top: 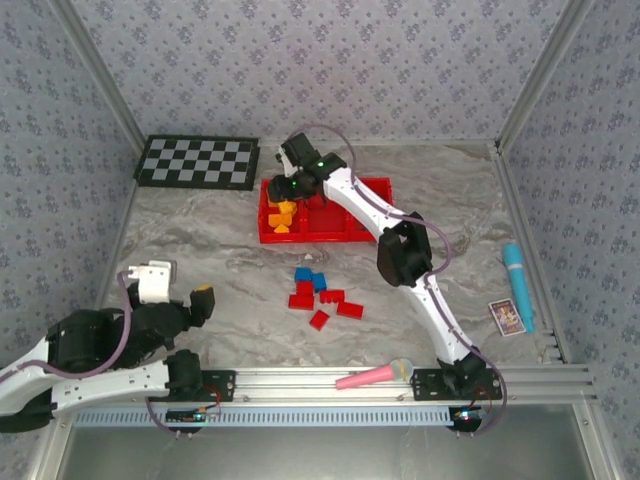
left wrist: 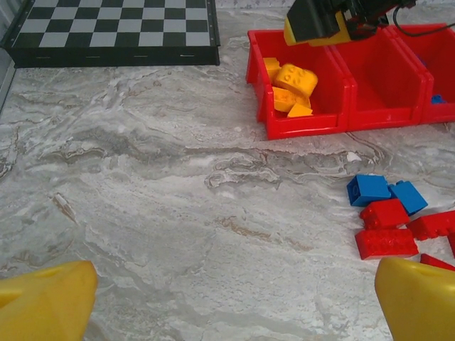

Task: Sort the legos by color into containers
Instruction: Place the lego in the container.

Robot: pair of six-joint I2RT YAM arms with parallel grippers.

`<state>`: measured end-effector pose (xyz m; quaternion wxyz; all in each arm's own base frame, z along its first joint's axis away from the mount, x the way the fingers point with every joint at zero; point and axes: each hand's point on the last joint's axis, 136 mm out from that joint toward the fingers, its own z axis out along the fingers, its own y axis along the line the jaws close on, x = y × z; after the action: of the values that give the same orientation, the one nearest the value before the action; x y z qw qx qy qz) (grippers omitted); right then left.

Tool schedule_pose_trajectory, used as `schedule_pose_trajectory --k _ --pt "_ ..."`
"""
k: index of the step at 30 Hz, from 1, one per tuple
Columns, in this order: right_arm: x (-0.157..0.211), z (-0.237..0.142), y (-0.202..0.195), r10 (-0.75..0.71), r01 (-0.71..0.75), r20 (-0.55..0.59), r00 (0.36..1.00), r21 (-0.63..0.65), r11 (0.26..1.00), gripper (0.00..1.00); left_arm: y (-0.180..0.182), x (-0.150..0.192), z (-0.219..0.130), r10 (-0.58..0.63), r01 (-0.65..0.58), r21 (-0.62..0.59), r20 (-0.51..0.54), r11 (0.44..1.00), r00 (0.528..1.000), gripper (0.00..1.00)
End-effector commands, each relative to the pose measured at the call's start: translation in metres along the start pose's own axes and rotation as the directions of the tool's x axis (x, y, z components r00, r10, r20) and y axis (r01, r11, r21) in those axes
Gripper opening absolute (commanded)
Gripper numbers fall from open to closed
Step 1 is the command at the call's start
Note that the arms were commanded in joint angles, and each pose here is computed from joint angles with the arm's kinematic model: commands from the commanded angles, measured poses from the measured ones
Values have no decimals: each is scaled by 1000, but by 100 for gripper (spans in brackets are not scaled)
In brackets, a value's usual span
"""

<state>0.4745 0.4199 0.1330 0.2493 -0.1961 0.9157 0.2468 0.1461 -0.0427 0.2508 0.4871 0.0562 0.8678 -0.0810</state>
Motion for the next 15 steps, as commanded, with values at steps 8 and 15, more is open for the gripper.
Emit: schedule_pose_trajectory --k 8,15 --pt "-14 -99 36 -87 86 98 991 15 996 81 -52 13 29 164 -165 -2 -113 986 980 100" --pt "21 -191 -3 -54 13 217 975 187 982 97 -99 53 73 79 -48 95 -357 994 931 100"
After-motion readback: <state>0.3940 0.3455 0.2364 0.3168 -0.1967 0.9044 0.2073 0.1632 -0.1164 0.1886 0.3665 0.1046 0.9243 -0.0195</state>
